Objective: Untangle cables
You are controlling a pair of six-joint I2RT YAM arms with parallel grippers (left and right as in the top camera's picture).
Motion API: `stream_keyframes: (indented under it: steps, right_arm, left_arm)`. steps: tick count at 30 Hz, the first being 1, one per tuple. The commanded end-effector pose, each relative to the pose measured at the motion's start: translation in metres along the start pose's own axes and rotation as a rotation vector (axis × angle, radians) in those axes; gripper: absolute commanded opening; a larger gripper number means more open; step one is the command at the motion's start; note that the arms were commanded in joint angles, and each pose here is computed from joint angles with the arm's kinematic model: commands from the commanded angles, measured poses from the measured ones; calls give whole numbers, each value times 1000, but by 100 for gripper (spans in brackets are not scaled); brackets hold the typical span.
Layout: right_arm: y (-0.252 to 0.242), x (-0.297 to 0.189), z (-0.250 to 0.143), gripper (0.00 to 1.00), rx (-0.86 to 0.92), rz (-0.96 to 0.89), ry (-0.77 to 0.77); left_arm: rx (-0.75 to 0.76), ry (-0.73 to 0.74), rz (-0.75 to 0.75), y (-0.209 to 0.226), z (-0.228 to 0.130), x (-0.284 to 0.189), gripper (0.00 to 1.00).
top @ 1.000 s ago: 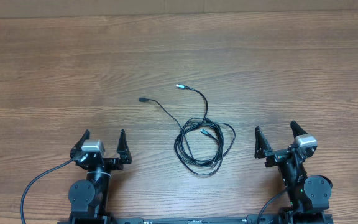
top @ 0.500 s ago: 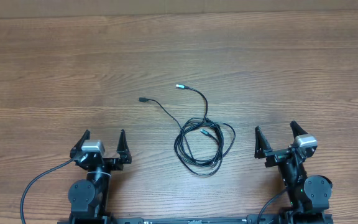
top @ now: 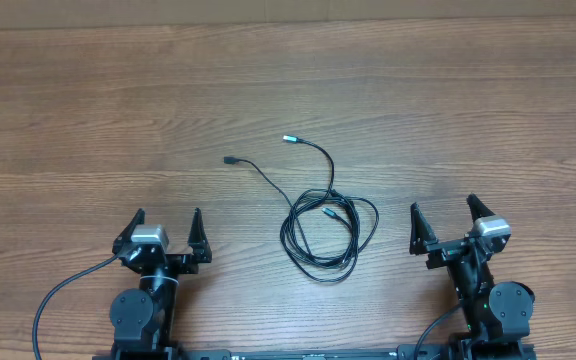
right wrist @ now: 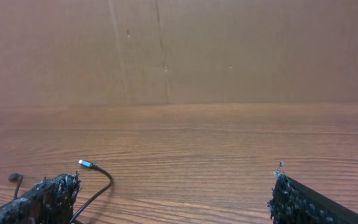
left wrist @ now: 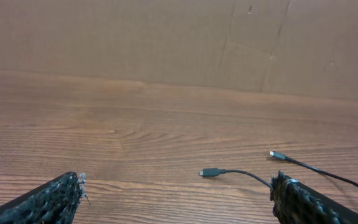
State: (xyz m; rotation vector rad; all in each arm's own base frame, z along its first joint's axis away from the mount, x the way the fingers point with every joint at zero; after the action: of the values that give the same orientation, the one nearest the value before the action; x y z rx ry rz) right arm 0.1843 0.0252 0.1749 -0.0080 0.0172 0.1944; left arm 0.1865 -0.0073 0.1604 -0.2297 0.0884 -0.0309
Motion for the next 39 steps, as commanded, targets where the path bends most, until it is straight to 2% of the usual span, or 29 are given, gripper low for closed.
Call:
stream_keyframes:
  steps: [1,39]
  right_arm:
    - [1,0,-2,100,-2,8,-5]
    - [1,0,-2,100,-2,8,-5]
  left_arm:
    - [18,-8,3,1,1,0,100]
    - [-21,-3,-13,-1,0,0,100]
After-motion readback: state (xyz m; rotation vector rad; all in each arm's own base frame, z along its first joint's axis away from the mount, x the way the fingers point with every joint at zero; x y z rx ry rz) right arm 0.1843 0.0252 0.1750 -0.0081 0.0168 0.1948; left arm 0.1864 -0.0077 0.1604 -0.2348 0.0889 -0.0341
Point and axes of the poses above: each gripper's point midway between its finger pads, its own x axis out along the fingers, its own y axis along the line the jaws close on, z = x × y, the point moved 6 cm from there along -x, back along the fingers, and after that the axes turned 6 degrees about -x, right-handed, at the moved point
